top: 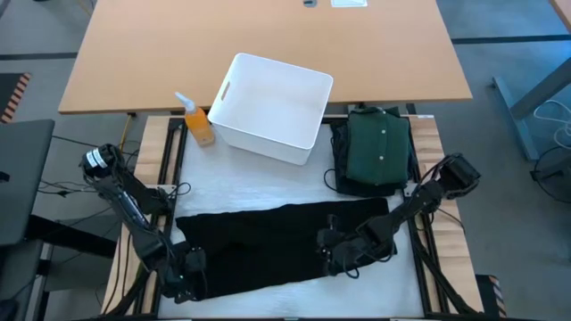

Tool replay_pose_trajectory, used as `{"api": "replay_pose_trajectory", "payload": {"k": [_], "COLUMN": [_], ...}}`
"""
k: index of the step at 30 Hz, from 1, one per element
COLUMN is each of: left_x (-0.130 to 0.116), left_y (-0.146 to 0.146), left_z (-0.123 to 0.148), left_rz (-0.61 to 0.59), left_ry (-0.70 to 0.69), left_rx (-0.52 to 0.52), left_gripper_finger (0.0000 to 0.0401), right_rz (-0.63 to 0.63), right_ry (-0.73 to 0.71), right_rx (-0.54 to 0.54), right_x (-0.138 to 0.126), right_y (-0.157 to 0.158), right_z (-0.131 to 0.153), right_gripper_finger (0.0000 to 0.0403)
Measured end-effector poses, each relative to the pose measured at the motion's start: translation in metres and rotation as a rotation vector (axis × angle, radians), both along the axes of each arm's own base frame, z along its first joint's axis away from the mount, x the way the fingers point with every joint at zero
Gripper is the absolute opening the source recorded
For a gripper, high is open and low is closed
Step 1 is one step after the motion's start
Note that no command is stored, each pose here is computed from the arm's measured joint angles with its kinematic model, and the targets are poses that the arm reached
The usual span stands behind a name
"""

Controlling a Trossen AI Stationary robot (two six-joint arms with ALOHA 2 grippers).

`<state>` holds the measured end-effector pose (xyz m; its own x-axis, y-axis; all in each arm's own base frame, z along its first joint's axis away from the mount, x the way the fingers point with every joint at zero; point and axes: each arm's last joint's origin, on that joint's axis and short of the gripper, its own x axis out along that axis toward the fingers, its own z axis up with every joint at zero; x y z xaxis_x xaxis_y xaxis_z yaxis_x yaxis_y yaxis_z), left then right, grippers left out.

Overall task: Fold laundry
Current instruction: Fold the black shirt

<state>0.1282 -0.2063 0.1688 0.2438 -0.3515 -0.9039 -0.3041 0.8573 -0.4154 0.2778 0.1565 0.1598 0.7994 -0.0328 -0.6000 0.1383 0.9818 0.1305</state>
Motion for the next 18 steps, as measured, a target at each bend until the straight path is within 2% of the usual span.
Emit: {"api": "replay_pose_trajectory", "payload": {"k": [8,10,14,18], "left_x": [-0.004,-0.004,-0.004,-0.004], "left_y": [0.005,0.005,0.005,0.005], "left_z": [-0.012,-0.012,-0.012,-0.011], "left_rz": [0.007,-0.003,-0.025,-0.047], "left_ry": [0.021,0.019,0.012,0.007], "left_rx": [-0.001,-0.002,0.003,0.016], "left_gripper_finger": [0.0117,0.0093,0.0016,0.0002], "right_rz": [0.002,0.018,-0.005,-0.052], "right_ry": [0.004,0.026,0.114,0.230], "right_rx": [-0.002,0.008,0.023,0.001], "right_x": [-0.001,-0.002,-0.009,-0.020], "right_y": [0.000,0.001,0.000,-0.002], "right_z": [0.000,-0.002,-0.008,-0.016], "right_gripper_finger": [0.0122,0.0122,0.0122,0.0122]}}
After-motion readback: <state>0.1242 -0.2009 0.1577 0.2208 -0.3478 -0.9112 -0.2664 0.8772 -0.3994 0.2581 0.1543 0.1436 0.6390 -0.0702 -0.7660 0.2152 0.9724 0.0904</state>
